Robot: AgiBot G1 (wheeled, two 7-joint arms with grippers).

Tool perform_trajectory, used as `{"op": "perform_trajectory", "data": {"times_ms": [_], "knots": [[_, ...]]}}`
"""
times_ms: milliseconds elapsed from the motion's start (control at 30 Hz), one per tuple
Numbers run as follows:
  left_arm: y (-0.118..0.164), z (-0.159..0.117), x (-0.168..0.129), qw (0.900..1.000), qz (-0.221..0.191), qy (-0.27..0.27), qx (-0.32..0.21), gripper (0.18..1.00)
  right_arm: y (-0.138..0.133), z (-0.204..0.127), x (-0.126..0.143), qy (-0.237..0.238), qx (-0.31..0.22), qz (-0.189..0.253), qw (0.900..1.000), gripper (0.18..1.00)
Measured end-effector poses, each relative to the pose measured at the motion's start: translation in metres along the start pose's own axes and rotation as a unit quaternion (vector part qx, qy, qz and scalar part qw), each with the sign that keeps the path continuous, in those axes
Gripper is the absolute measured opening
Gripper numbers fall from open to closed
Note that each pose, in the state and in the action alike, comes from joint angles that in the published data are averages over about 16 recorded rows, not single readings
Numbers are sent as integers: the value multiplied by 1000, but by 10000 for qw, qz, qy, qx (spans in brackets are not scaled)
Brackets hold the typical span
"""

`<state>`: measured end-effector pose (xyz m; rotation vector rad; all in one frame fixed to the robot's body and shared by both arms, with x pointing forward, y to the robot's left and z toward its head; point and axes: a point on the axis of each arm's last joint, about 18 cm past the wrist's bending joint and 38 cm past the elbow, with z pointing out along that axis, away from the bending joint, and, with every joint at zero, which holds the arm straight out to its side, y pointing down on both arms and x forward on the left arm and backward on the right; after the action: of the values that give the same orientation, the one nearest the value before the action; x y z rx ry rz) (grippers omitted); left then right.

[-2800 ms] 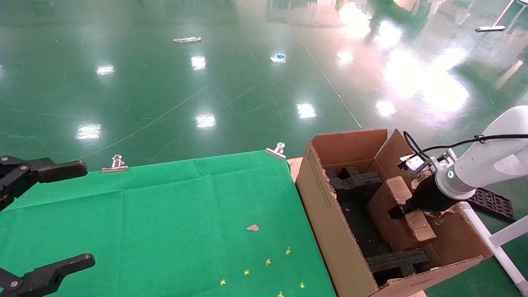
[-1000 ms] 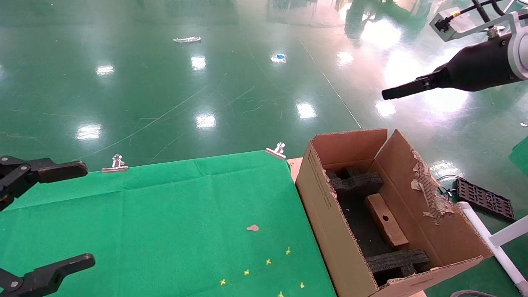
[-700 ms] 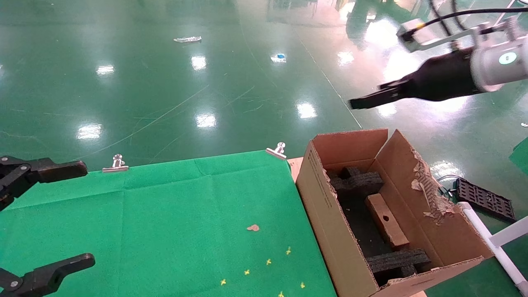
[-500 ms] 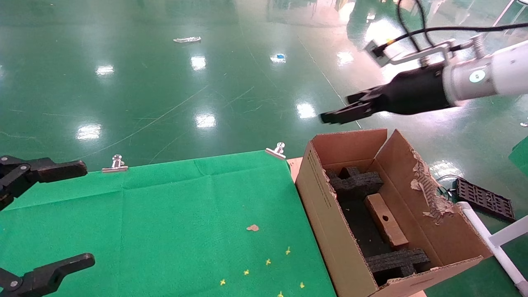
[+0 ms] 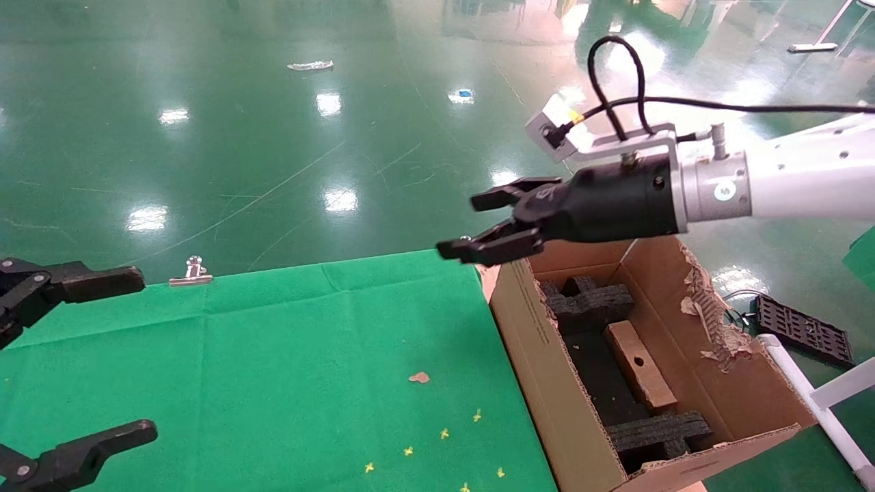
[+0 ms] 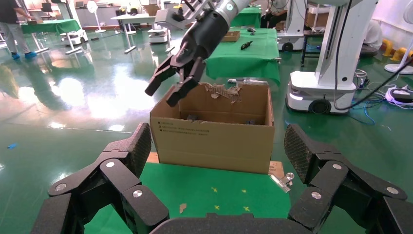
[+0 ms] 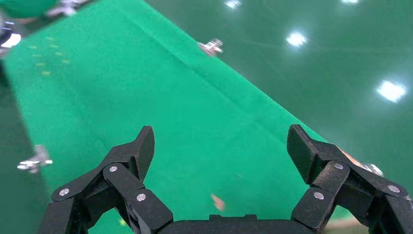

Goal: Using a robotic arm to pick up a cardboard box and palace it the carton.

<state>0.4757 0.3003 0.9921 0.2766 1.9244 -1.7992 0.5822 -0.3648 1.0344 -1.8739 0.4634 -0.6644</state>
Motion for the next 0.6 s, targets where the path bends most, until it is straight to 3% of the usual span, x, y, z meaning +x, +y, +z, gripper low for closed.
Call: {"op": "perform_trajectory", "data": {"times_ms": [300, 600], "knots": [[0, 0, 0, 10000, 0, 0, 0, 1001, 4, 12, -39, -749, 614, -434, 9943, 1000], [0, 0, 0, 10000, 0, 0, 0, 1001, 8, 11, -77, -1323, 1275, -890, 9789, 1000]]}}
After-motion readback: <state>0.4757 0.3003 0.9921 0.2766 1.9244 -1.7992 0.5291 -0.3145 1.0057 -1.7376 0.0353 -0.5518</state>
